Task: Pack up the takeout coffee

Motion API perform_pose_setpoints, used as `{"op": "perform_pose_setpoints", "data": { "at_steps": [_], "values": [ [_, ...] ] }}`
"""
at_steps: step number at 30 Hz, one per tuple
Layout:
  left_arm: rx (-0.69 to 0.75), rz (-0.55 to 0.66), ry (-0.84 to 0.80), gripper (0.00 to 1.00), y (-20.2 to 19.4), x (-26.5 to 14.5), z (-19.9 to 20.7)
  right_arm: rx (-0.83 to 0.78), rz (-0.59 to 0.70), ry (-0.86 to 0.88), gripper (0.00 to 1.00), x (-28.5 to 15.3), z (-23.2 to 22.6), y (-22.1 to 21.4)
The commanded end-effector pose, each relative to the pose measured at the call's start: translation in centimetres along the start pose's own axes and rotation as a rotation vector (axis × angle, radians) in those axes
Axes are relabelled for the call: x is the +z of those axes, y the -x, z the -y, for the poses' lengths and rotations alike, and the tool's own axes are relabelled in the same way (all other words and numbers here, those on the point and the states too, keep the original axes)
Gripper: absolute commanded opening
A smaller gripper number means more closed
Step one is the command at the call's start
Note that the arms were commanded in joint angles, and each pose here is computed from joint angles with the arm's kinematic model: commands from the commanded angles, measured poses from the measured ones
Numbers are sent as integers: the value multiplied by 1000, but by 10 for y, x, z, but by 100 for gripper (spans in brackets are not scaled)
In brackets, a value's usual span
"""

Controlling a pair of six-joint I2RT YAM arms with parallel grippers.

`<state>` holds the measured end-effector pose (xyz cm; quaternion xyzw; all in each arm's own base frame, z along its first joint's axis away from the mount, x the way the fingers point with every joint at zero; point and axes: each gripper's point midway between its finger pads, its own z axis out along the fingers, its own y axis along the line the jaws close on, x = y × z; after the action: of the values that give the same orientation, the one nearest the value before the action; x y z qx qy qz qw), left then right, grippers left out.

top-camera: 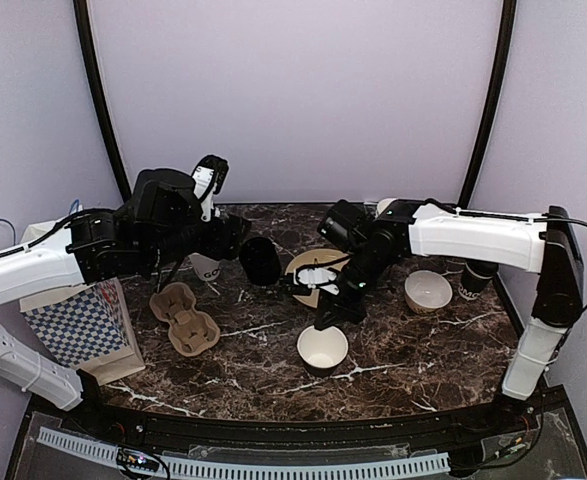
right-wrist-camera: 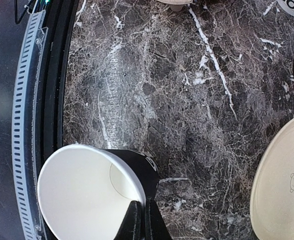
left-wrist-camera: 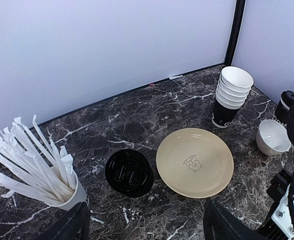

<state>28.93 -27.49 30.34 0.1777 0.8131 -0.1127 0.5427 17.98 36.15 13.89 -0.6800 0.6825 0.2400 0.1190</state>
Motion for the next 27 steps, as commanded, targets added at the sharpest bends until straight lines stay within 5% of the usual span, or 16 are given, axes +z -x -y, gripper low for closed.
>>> {"op": "perform_pose_setpoints", "data": {
  "at_steps": [1,6,13,18,27],
  "values": [
    [-17,27,-2,80,4,-3,-3,0,16,-20,0,10,7,4],
    [-14,22,-8,80,1,0,-1,8,19,-32,0,15,12,6],
    [0,6,-14,80,-1,4,1,21,20,-35,33,5,16,8],
    [25,-48,-16,81,-7,13,5,18,94,-55,47,-44,10,19],
    [44,-299,-72,68,-37,51,26,230,282,-166,50,-98,53,-30]
  ]
}}
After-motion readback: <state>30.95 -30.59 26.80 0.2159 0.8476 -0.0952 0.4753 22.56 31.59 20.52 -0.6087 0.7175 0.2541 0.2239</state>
